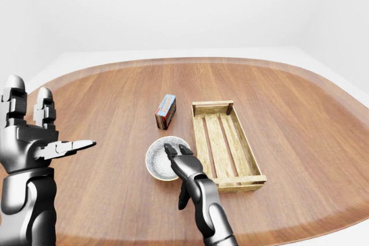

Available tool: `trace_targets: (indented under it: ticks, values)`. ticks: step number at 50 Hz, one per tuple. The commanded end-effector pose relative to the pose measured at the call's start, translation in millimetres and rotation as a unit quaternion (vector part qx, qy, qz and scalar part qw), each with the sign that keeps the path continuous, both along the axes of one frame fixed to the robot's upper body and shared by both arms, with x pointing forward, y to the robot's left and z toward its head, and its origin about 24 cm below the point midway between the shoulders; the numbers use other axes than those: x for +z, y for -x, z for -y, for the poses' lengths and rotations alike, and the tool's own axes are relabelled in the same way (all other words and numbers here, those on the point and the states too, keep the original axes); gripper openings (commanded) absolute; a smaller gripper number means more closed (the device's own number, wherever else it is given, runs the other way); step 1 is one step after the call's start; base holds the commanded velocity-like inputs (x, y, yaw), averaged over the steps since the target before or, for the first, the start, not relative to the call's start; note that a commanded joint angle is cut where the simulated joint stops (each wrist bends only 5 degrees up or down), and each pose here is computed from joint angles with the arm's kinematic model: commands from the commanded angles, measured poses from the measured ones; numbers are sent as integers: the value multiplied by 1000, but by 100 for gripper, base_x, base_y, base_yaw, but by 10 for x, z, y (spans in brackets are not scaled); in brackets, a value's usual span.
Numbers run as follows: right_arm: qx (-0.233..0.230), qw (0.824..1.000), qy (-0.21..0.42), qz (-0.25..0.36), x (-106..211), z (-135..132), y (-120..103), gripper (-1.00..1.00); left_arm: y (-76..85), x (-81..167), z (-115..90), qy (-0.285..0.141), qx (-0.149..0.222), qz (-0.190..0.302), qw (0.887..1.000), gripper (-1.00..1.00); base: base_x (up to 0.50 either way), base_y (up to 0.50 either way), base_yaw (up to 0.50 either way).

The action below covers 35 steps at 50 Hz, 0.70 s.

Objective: Pick up the bowl on the left and put it in the tray.

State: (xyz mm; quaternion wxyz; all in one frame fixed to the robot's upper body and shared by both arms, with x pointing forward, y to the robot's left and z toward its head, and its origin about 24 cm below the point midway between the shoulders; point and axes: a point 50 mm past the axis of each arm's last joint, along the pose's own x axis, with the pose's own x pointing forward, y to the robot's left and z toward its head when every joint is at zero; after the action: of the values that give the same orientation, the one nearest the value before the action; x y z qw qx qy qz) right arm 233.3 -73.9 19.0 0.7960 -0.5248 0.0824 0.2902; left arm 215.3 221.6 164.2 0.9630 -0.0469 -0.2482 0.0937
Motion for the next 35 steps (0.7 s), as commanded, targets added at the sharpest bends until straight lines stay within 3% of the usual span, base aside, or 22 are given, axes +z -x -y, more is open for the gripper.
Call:
trace_targets:
  ticks: [1,35]
  values:
    - [0,1000,5,-7,-37,-16,-34,99,2,18,-4,0,1,4,1000,100,0,0,0]
    - [-2,999,15,-32,-189,-37,-113,99,-8,17,6,0,-1,4,1000,100,0,0,0]
